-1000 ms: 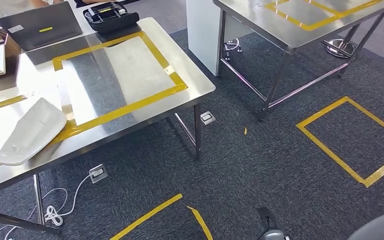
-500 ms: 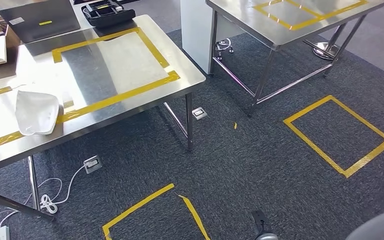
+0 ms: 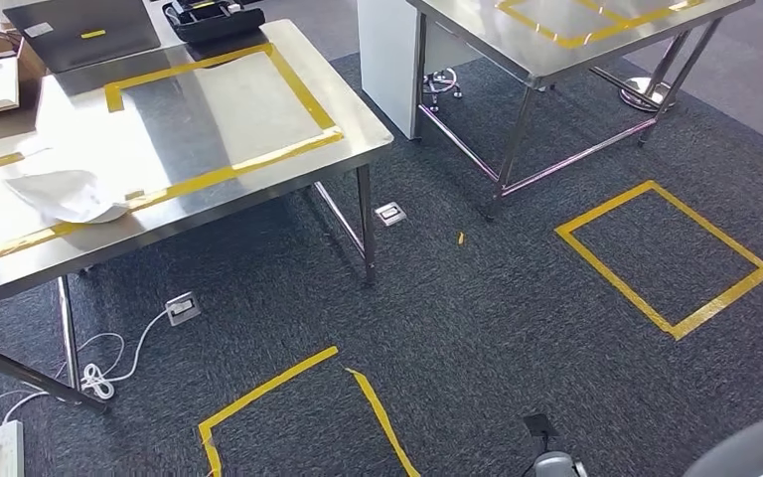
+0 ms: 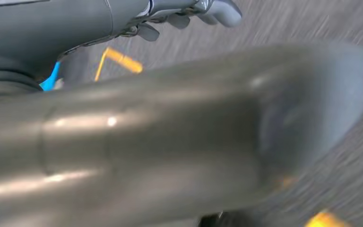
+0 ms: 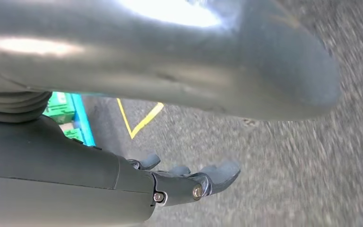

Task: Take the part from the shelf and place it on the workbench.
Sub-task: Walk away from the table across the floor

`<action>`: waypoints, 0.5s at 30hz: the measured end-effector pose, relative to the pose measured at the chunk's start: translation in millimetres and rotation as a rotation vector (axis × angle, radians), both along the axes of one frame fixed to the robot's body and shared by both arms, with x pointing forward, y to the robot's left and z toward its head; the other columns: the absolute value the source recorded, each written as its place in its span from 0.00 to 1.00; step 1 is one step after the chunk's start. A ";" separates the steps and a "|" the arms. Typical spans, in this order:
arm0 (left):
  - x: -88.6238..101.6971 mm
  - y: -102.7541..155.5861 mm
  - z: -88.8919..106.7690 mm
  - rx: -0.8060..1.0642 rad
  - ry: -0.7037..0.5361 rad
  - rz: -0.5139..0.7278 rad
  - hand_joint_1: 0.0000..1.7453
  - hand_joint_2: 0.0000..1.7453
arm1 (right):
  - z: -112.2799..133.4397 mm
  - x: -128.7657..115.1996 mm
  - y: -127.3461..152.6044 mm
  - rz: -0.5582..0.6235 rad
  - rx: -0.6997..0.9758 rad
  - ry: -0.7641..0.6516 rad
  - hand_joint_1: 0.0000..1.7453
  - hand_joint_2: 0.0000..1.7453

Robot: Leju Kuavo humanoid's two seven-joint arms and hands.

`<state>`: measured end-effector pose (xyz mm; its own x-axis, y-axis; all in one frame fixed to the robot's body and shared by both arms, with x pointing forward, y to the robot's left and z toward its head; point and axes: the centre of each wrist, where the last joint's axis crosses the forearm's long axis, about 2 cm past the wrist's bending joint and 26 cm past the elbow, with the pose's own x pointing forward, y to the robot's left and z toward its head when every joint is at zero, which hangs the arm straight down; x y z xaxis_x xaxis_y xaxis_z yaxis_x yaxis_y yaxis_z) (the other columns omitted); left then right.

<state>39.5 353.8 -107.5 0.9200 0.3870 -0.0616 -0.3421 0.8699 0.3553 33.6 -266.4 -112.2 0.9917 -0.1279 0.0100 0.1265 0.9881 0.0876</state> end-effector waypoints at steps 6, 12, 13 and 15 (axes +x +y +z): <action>6.9 -34.3 -2.7 -0.101 -0.220 -0.196 0.00 0.00 | -0.5 1.8 -26.0 0.021 -0.036 -0.051 0.00 0.00; 58.8 -36.6 5.7 -0.147 -0.393 -0.328 0.00 0.00 | 0.0 5.4 -36.2 0.039 -0.059 -0.049 0.00 0.75; 67.2 -37.8 7.5 -0.154 -0.400 -0.350 0.00 0.00 | 0.3 7.5 -37.4 0.030 -0.064 -0.050 0.00 1.00; 75.9 -43.0 9.4 -0.169 -0.374 -0.373 0.00 0.00 | 0.7 11.2 -38.1 0.010 -0.069 -0.058 0.00 1.00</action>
